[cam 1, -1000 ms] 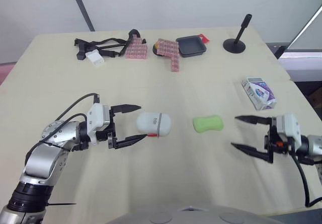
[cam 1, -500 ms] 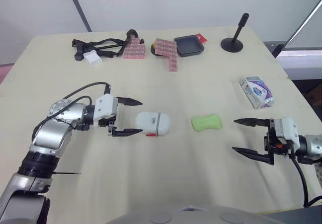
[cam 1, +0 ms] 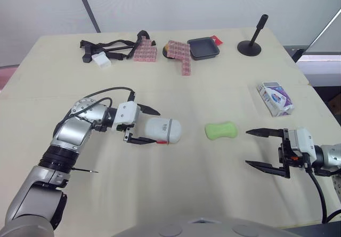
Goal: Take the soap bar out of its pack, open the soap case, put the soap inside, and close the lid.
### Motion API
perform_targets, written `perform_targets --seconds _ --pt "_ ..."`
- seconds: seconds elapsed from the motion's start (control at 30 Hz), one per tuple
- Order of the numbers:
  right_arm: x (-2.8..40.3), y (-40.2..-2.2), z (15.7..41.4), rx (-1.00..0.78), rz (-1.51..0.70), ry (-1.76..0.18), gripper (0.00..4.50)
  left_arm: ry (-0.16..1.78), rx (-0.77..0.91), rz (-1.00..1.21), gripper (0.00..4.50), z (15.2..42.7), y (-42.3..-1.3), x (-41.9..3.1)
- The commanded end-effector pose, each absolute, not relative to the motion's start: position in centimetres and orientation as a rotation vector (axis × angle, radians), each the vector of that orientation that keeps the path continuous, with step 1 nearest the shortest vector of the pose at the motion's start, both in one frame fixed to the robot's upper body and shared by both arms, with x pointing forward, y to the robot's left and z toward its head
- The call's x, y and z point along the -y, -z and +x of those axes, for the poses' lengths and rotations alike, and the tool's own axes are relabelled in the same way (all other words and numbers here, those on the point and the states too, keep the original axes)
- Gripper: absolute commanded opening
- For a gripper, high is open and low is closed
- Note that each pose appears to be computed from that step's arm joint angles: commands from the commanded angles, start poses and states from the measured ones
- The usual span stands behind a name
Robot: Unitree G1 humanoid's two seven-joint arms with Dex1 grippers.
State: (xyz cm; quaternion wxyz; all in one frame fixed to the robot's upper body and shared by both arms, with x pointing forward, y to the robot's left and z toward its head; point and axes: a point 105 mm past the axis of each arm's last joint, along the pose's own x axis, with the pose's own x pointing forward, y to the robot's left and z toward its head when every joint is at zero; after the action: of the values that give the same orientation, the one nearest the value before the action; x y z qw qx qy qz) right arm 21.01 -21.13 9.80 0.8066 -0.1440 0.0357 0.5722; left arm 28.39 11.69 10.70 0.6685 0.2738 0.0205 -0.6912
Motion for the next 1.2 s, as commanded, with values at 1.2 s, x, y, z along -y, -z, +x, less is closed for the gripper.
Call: perform_targets --seconds 1.2 --pt "21.7 -9.5 20.6 -0.100 -0.349 -1.224 4.49 1.564 -0.061 0.643 4.50 28.6 -9.2 -11.1"
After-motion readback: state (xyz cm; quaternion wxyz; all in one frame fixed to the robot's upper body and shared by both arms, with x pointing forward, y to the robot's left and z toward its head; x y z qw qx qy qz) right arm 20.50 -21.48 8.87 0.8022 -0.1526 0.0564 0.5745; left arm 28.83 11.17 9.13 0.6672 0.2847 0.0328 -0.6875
